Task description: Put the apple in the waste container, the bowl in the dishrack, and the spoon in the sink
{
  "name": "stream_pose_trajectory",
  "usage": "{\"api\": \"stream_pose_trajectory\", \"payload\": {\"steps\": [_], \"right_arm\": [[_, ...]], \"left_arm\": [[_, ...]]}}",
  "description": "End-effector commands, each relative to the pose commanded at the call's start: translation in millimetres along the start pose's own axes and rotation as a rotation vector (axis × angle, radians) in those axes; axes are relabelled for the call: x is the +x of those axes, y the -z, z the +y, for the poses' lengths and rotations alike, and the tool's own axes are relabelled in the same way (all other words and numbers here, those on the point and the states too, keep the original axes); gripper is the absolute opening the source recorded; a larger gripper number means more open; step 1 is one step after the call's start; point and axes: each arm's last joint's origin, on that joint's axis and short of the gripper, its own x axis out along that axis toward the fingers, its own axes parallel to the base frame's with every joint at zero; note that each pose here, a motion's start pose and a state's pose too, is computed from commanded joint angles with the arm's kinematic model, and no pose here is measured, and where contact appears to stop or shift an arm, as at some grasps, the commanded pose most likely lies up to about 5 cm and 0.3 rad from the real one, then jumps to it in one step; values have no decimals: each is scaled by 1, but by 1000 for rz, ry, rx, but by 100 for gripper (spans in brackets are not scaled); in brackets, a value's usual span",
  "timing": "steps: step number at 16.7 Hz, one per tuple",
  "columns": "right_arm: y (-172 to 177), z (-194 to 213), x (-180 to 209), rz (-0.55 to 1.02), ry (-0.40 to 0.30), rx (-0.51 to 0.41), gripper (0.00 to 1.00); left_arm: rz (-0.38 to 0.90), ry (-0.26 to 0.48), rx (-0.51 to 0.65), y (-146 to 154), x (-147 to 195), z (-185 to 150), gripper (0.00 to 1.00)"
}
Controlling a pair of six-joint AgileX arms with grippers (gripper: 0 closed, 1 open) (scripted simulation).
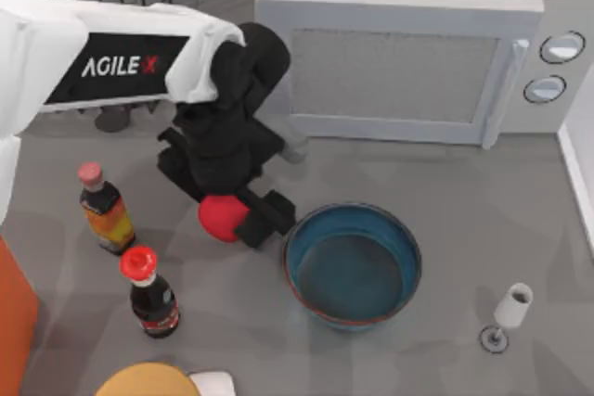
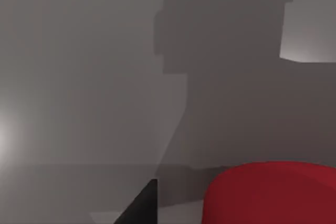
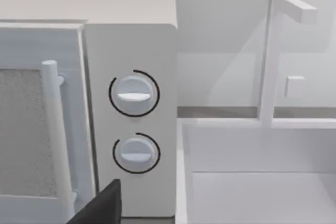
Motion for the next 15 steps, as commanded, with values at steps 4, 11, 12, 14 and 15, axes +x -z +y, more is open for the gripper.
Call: {"api": "stream_pose_trajectory", "payload": {"steps": [4,11,12,14,15], "right_arm": [[0,0,0,0,0,0,100],[0,0,0,0,0,0,100],[0,0,0,0,0,0,100],[0,0,0,0,0,0,100],[0,0,0,0,0,0,100]], "left_arm": [[0,0,0,0,0,0,10],[0,0,0,0,0,0,0],[0,0,0,0,0,0,0],[-15,-2,-2,0,-8,0,0],[-15,-2,0,0,-8,0,0]]}}
